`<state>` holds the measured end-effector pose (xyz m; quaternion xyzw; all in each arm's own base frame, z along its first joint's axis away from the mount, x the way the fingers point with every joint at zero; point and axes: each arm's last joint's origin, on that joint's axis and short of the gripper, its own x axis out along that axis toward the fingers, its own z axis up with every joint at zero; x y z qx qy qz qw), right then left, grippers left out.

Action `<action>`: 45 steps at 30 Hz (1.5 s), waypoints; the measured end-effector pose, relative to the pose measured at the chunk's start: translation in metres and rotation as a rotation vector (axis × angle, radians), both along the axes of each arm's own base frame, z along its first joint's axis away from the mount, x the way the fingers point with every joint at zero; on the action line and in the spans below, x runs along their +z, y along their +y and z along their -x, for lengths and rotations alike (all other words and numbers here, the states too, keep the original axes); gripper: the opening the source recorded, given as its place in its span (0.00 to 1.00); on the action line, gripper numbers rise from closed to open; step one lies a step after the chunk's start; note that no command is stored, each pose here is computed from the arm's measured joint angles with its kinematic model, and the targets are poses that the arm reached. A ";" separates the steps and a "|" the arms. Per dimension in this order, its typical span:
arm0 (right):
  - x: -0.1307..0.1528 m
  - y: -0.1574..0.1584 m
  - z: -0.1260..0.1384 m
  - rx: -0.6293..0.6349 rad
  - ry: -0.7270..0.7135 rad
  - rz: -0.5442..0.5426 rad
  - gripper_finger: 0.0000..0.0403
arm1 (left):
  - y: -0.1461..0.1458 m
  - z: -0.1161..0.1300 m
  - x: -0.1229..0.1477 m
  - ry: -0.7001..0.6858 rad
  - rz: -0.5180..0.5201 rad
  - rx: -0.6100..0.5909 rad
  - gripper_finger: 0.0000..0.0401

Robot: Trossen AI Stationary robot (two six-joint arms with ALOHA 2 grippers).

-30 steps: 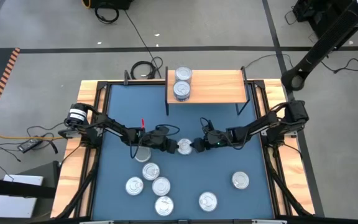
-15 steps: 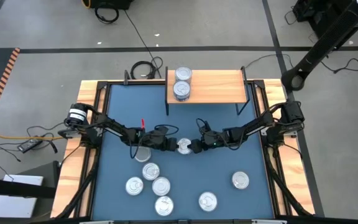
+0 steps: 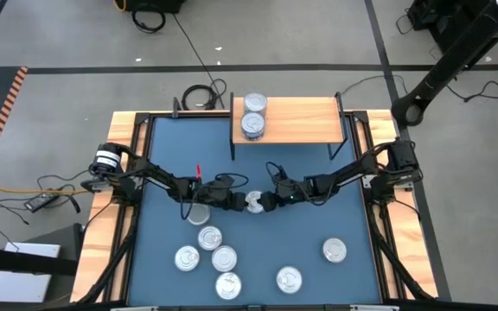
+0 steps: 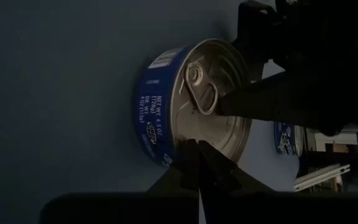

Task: Stack canned seafood by type on shelf
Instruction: Put the blue tuna can on the shelf

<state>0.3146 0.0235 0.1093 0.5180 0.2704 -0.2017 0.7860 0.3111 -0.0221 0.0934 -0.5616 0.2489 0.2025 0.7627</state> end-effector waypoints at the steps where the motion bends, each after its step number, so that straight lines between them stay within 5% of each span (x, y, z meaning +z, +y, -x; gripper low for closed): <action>1: 0.000 0.000 0.000 0.003 0.002 -0.008 0.49 | 0.000 0.000 0.000 0.000 -0.002 -0.002 0.00; 7: 0.002 -0.001 0.000 0.005 -0.003 -0.017 0.32 | 0.000 0.001 -0.001 0.013 -0.017 -0.022 0.00; 20: 0.005 0.000 -0.004 0.113 -0.041 -0.077 0.30 | -0.001 0.007 0.029 -0.069 -0.047 -0.162 0.03; 34: 0.011 -0.006 -0.005 0.094 -0.097 -0.109 0.28 | 0.008 0.031 0.073 -0.022 -0.177 -0.085 0.04; 45: 0.048 -0.031 0.050 -0.351 -0.409 -0.088 0.28 | 0.011 0.049 0.097 -0.007 -0.253 -0.021 0.04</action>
